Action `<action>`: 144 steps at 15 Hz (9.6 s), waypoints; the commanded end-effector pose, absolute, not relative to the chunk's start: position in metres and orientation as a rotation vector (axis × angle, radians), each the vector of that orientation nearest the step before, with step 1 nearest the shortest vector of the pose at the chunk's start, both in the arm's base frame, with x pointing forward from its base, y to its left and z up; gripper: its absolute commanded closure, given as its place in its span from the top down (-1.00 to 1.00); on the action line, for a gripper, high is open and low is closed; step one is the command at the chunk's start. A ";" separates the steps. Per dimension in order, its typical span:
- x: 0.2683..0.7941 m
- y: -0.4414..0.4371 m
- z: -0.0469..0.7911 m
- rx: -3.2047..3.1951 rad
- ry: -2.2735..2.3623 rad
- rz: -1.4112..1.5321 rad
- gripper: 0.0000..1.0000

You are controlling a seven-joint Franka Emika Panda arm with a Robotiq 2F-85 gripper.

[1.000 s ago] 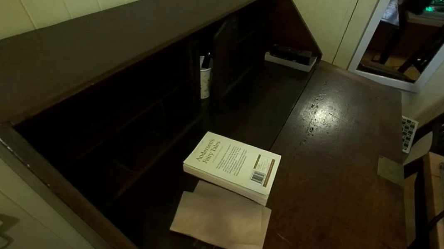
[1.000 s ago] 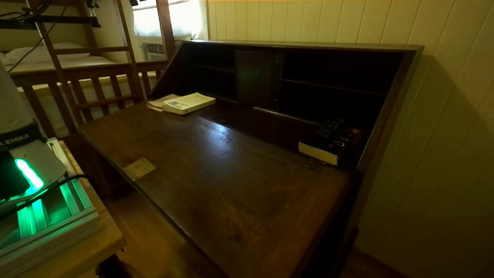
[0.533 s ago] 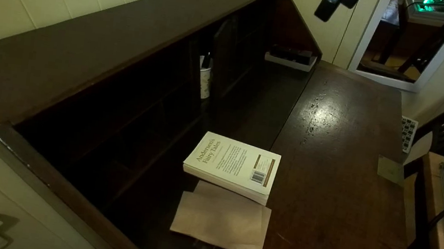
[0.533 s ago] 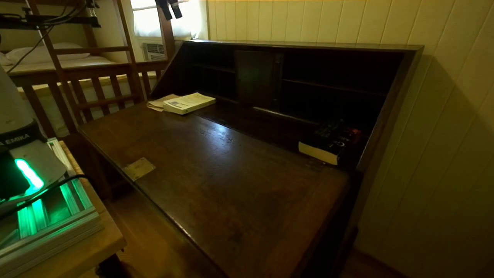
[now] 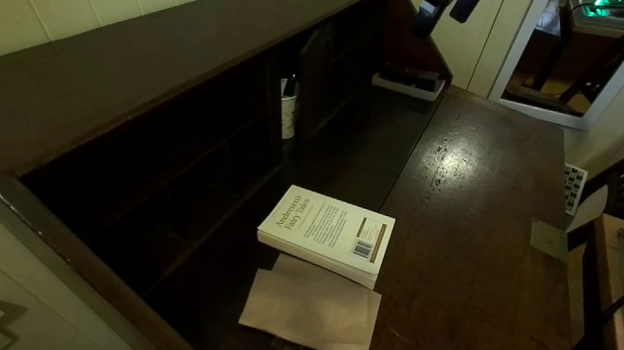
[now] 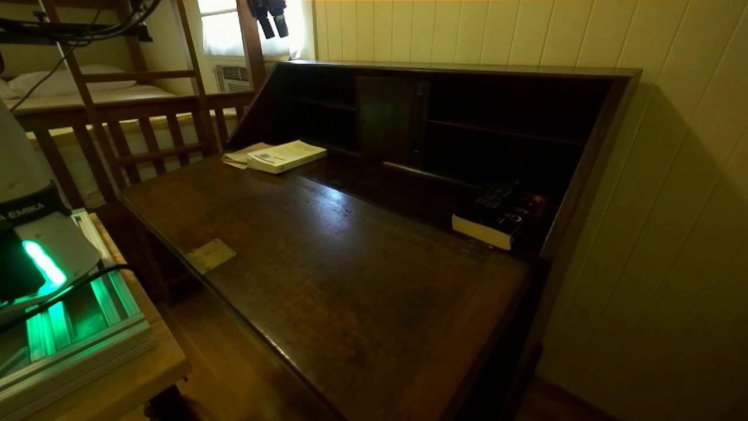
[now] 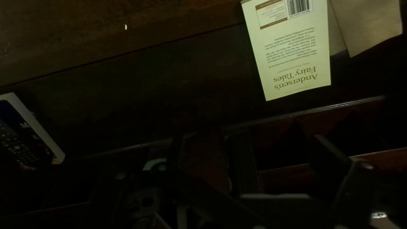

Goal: Open the cabinet door and remove the coffee cup from the cabinet then close the door.

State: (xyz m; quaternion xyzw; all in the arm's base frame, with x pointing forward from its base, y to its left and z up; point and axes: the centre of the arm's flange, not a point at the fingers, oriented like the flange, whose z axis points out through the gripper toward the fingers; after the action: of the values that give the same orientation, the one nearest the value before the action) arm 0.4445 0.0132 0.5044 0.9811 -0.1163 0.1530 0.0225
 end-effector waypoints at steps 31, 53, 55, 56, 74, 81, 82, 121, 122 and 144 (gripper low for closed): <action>0.632 -0.006 0.416 2.744 -0.414 0.626 1.00; 0.609 -0.021 0.412 2.657 -0.465 0.481 1.00; 0.598 -0.024 0.416 2.632 -0.474 0.423 1.00; 0.592 -0.027 0.418 2.620 -0.481 0.402 1.00; 0.556 -0.039 0.447 2.683 -0.447 0.675 1.00; 0.569 -0.044 0.416 2.733 -0.438 0.713 1.00; 0.569 -0.045 0.410 2.735 -0.437 0.709 1.00; 0.509 -0.123 0.435 2.591 -0.359 0.667 1.00; 0.508 -0.117 0.443 2.600 -0.379 0.681 1.00; 0.567 -0.054 0.382 2.651 -0.990 0.823 1.00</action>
State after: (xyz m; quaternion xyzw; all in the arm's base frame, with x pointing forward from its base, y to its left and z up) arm 0.5495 -0.0501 0.3981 0.9066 -0.3190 0.2569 0.1015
